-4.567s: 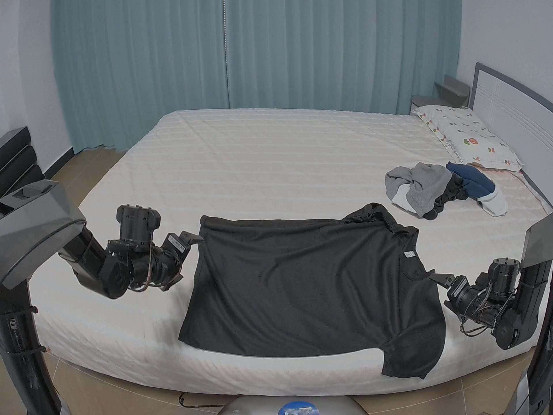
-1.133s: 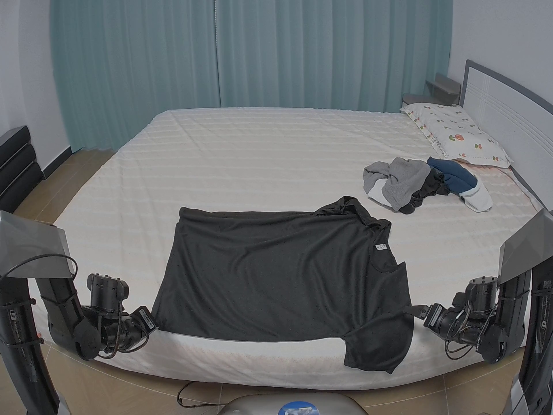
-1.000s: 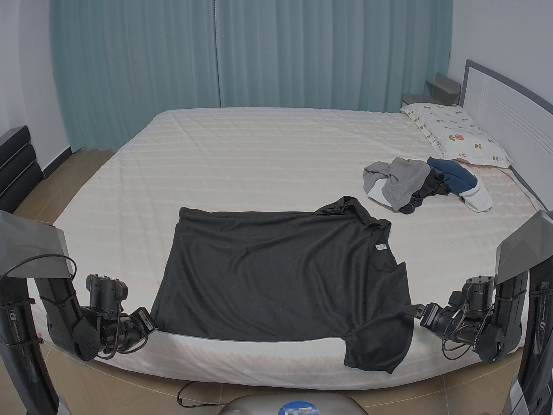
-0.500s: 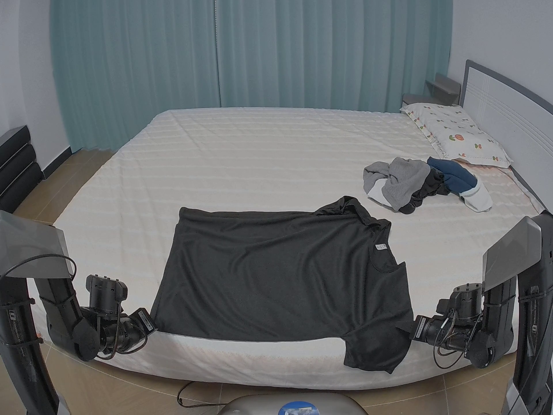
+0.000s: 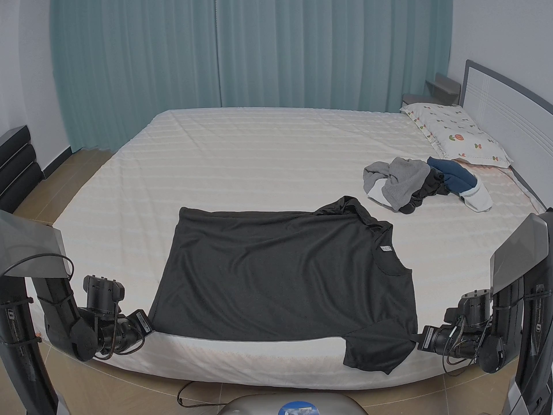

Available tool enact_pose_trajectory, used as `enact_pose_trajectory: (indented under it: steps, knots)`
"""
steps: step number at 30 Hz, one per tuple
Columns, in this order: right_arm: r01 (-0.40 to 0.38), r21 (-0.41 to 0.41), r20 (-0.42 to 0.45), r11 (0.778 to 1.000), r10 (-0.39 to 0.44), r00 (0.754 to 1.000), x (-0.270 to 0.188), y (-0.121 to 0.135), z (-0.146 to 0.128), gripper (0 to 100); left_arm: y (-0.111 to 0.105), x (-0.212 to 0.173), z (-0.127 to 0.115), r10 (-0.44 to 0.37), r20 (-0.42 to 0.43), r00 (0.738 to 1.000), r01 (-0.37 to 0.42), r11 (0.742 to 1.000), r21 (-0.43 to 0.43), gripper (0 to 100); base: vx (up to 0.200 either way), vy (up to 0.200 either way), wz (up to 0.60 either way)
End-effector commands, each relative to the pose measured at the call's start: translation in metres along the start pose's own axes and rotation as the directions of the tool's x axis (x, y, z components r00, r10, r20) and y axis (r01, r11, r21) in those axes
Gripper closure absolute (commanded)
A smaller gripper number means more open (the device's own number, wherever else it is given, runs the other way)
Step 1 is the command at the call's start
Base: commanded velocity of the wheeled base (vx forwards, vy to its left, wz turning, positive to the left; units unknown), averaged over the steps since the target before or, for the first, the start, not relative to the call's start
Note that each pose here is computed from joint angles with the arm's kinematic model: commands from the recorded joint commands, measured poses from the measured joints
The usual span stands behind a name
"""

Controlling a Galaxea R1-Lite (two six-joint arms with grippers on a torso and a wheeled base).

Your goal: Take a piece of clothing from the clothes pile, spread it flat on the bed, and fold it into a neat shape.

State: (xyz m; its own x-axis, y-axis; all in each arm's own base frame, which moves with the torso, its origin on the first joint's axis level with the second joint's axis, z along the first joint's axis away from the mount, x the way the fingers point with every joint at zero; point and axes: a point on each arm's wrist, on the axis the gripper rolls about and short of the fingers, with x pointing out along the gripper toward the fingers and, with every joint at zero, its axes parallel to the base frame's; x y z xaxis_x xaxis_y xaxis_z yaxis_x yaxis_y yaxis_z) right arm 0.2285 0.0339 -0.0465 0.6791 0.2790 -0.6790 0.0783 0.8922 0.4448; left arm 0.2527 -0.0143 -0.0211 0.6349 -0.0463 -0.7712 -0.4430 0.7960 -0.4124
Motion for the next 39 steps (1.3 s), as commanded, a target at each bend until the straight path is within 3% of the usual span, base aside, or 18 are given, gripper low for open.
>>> enact_pose_trajectory:
  steps: [1, 12, 20, 31, 39]
  knots:
    - [-0.006, -0.002, 0.001, 1.000, 0.006, 1.000, -0.014, 0.003, -0.001, 100, 0.005, -0.004, -0.003, 0.019, -0.012, 1.000, -0.018, 0.999, 0.027, 100, 0.000, 0.000, 0.00]
    - [0.014, -0.020, -0.069, 1.000, -0.015, 0.997, -0.015, 0.011, -0.017, 100, 0.012, -0.012, -0.011, 0.063, -0.025, 0.998, -0.061, 0.994, 0.091, 100, 0.000, 0.000, 0.00]
    - [0.057, -0.063, -0.035, 0.996, -0.060, 0.998, -0.015, 0.018, -0.019, 100, 0.014, -0.012, -0.013, 0.070, -0.033, 0.997, -0.066, 0.992, 0.109, 100, 0.000, 0.000, 0.00]
    - [0.137, -0.030, -0.033, 0.990, -0.138, 0.990, -0.023, 0.003, -0.011, 100, 0.015, -0.011, -0.016, 0.076, -0.042, 0.996, -0.070, 0.990, 0.124, 100, 0.000, 0.000, 0.00]
    - [0.151, -0.024, -0.049, 0.988, -0.152, 0.987, -0.020, -0.003, -0.013, 100, 0.014, -0.011, -0.015, 0.074, -0.040, 0.996, -0.068, 0.990, 0.124, 100, 0.000, 0.000, 0.00]
